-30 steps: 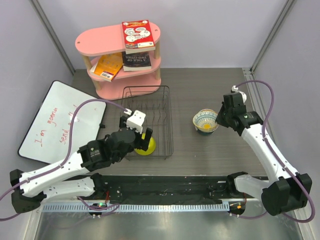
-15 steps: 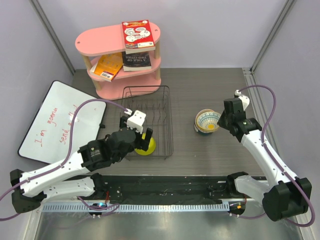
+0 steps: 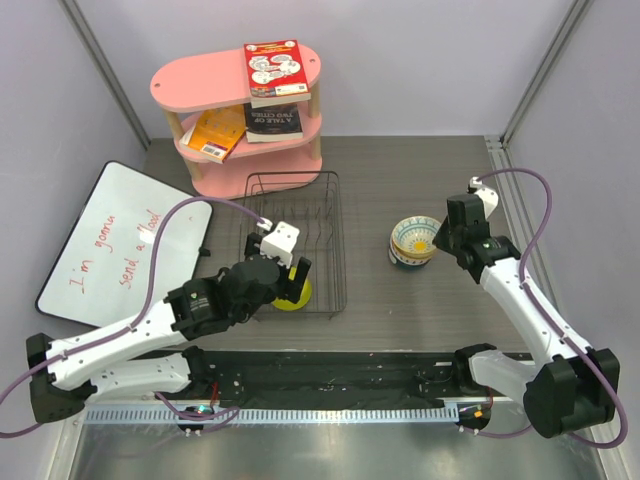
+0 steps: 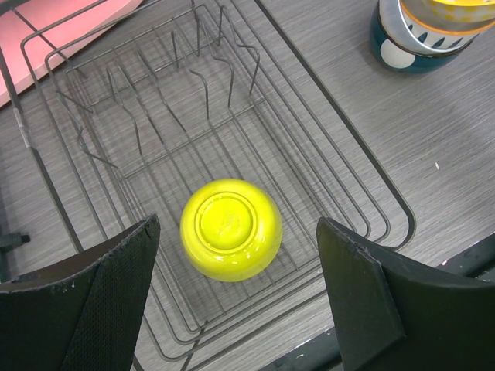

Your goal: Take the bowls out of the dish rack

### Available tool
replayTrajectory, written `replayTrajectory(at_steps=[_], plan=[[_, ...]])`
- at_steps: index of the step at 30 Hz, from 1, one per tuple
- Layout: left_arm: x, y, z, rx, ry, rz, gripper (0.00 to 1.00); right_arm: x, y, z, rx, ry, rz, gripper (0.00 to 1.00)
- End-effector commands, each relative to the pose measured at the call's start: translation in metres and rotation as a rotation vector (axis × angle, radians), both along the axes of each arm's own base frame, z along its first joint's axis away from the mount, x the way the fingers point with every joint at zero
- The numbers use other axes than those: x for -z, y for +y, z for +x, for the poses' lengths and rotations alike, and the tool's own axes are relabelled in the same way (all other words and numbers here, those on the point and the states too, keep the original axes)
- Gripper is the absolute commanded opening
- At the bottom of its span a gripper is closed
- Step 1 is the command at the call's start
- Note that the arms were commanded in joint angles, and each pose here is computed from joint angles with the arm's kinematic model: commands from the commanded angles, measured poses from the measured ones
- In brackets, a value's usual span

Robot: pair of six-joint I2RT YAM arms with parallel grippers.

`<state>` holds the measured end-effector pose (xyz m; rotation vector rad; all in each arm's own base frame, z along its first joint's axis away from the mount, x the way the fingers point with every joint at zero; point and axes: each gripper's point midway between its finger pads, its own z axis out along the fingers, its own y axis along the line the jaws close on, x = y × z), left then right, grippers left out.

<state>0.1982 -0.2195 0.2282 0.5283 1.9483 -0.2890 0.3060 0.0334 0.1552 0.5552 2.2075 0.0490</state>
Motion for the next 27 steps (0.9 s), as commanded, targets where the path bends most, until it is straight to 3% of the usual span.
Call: replayTrajectory(at_steps=[1,9,12,16,17,19,24,25,27], plan=[[-0.012,-0.007,0.004,-0.006,-0.019,-0.05,0.82,-0.021,0.004,0.019,0.021,-0.129,0.055,0.01],[-0.011,-0.011,0.005,0.002,-0.016,-0.046,0.82,-0.007,0.005,0.018,0.018,-0.124,0.06,0.01],[-0.009,-0.012,0.005,0.006,-0.01,-0.036,0.82,0.0,0.008,0.014,0.005,-0.108,0.074,0.16],[-0.009,-0.014,0.005,0.008,-0.009,-0.032,0.82,0.006,0.009,0.007,0.01,-0.101,0.093,0.22],[-0.009,-0.014,0.005,0.008,-0.009,-0.032,0.82,0.008,0.01,0.005,0.012,-0.099,0.097,0.3],[-0.009,-0.015,0.006,0.01,-0.007,-0.031,0.82,0.009,0.01,0.004,0.011,-0.098,0.103,0.33],[-0.007,-0.016,0.005,0.016,0.0,-0.026,0.82,0.013,0.01,0.004,0.007,-0.093,0.096,0.31],[-0.006,-0.016,0.005,0.017,0.002,-0.026,0.82,0.012,0.01,0.005,0.008,-0.093,0.095,0.29],[-0.005,-0.016,0.005,0.015,0.003,-0.024,0.82,0.012,0.01,0.006,0.013,-0.097,0.097,0.13]])
